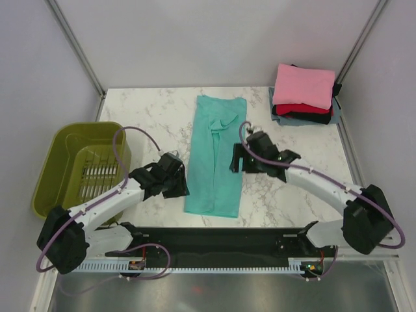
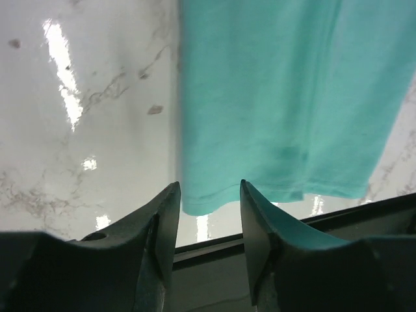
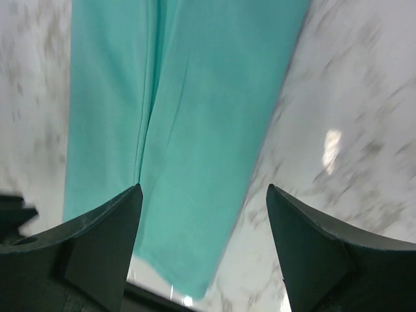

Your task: Fold and stack the t-shirts

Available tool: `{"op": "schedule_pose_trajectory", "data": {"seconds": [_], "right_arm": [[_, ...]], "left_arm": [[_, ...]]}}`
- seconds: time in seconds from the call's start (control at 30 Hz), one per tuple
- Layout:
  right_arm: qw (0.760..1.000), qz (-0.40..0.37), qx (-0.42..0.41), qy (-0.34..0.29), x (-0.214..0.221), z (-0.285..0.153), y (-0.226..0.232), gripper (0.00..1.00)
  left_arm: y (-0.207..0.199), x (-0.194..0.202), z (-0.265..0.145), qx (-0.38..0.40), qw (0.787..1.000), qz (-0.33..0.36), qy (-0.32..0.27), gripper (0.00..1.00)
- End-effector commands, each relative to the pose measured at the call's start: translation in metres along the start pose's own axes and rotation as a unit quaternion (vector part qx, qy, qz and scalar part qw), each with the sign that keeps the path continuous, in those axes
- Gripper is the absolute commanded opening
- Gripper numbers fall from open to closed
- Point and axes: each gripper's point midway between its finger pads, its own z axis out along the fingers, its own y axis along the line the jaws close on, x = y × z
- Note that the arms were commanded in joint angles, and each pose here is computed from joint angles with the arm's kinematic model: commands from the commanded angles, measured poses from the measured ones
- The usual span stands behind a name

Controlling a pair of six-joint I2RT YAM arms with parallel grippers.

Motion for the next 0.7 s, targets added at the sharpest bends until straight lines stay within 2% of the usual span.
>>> {"op": "schedule_pose_trajectory", "data": {"seconds": [0.0,0.03,0.07,0.17,0.27,0.57,0.67], "right_arm": [[0.996,0.056,-0.044,0.051,0.078,-0.016,0.029,0.85],[0.995,0.066,-0.058,0.045,0.085,-0.024,0.035,0.84],[0.994,0.056,-0.061,0.073,0.12,-0.025,0.035,0.84],[0.99,0.07,-0.077,0.095,0.162,-0.034,0.04,0.83],[0.986,0.092,-0.084,0.11,0.187,-0.036,0.037,0.81],[0.985,0.092,-0.081,0.125,0.22,-0.026,0.036,0.79],[0.985,0.091,-0.069,0.128,0.224,-0.021,0.031,0.74]], "left_arm": [[0.02,0.016,0.003,-0.017,0.999,-0.037,0.004,0.5],[0.023,0.023,0.008,-0.01,0.999,-0.04,0.006,0.51],[0.023,0.026,0.009,-0.004,0.999,-0.046,0.008,0.52],[0.026,0.037,0.013,0.001,0.998,-0.055,0.02,0.52],[0.026,0.047,0.019,0.018,0.998,-0.06,0.027,0.52],[0.026,0.058,0.027,0.049,0.996,-0.065,0.024,0.54],[0.027,0.057,0.027,0.049,0.996,-0.066,0.019,0.54]]}}
